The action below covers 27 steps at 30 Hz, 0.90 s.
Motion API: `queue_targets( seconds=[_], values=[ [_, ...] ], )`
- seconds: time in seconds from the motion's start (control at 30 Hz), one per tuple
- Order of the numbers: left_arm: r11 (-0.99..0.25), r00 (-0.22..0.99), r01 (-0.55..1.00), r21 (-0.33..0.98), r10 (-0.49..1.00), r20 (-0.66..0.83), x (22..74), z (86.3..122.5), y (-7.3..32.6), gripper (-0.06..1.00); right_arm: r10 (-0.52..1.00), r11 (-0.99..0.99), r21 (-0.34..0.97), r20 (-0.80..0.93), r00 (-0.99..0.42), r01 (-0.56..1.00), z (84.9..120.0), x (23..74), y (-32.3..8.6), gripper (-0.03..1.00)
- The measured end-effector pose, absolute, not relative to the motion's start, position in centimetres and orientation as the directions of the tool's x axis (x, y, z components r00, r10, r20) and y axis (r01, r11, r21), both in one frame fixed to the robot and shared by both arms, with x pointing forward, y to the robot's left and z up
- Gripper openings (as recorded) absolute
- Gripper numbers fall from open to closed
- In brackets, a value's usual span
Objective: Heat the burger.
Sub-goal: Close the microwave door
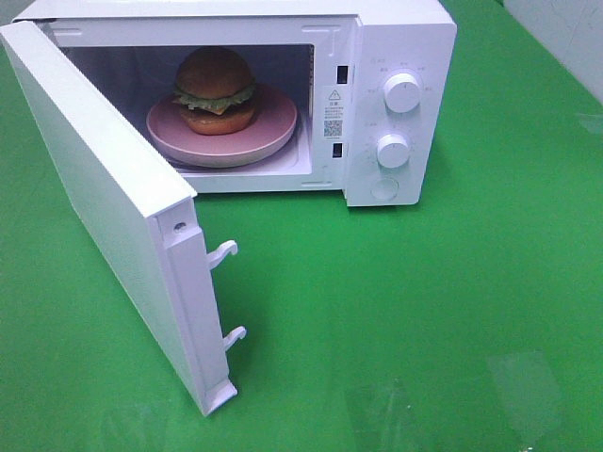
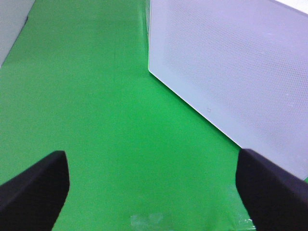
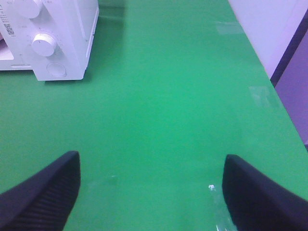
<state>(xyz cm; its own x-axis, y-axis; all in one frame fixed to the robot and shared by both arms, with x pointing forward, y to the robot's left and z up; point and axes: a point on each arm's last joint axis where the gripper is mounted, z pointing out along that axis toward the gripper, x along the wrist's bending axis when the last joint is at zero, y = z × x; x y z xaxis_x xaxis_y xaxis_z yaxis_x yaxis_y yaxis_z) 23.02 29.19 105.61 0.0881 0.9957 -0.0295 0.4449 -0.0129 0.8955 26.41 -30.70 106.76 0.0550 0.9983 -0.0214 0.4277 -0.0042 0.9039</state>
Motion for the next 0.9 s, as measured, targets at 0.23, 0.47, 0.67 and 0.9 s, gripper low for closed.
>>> queue_targets(
  seconds=[0.23,0.47,0.67,0.9],
  values=[
    [-0.013,0.088,0.445,0.896,0.996,-0.029,23.0,105.6,29.2,0.88,0.998,-0.020,0.924,-0.005,0.062,0.383,105.9,24.1,-30.8,0.76],
    [-0.013,0.088,0.445,0.896,0.996,-0.029,23.0,105.6,29.2,0.88,0.998,-0.023,0.929,0.001,0.061,0.370,105.8,23.8,-30.8,0.76],
    [-0.013,0.088,0.445,0.896,0.996,-0.029,23.0,105.6,29.2,0.88,0.998,-0.024,0.929,0.002,0.059,0.370,105.8,23.8,-30.8,0.76],
    [-0.013,0.088,0.445,0.896,0.996,-0.029,23.0,105.6,29.2,0.88,0.998,-0.023,0.929,0.001,0.059,0.370,105.8,23.8,-30.8,0.76]
  ],
)
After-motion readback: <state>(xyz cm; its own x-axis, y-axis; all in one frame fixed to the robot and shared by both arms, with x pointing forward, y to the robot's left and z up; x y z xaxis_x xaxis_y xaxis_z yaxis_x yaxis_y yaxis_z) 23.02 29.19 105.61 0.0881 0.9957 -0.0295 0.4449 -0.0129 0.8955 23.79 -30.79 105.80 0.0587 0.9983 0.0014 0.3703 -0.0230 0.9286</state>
